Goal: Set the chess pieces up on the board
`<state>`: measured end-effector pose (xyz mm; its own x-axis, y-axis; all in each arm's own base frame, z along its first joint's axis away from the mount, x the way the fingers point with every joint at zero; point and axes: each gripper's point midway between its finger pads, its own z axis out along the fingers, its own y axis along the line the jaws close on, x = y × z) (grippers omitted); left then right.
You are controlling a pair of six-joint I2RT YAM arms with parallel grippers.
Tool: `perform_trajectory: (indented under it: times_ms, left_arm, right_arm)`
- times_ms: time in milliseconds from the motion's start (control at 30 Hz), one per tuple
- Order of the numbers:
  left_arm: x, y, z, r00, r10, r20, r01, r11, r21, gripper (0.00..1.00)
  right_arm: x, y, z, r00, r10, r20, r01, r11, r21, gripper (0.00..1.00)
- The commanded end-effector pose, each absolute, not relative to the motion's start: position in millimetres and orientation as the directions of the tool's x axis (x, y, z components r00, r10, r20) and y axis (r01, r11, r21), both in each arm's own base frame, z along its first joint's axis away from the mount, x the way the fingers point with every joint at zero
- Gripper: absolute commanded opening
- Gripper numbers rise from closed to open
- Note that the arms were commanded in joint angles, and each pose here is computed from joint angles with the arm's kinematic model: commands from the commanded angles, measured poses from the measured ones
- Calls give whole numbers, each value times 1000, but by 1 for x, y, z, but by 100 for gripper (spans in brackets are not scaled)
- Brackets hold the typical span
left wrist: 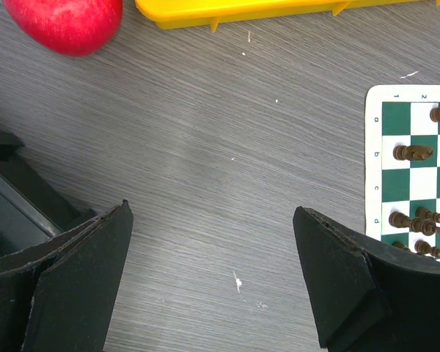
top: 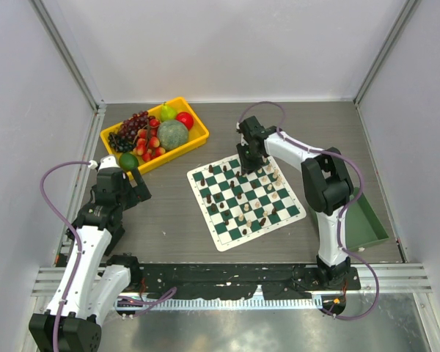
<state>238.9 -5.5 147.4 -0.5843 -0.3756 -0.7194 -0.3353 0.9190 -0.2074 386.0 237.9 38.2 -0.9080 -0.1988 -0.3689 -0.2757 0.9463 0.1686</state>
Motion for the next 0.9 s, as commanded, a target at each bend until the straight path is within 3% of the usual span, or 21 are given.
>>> perform_trajectory:
  times_ms: [0, 367, 867]
  left_arm:
    - [244, -6, 155, -556, -381, -739, -326, 918, -228, 99]
    - [245, -6, 155, -556, -381, -739, -325, 918, -228, 99]
    - [244, -5, 152, -562, -378, -735, -331, 918, -219, 99]
  right_arm:
    - [397, 243, 52, -890, -197, -410, -289, 941, 175, 28]
    - [405, 241, 73, -866, -193, -461, -292, 944, 155, 17]
    - [436, 205, 90, -831, -126, -542, -167, 986, 26, 16]
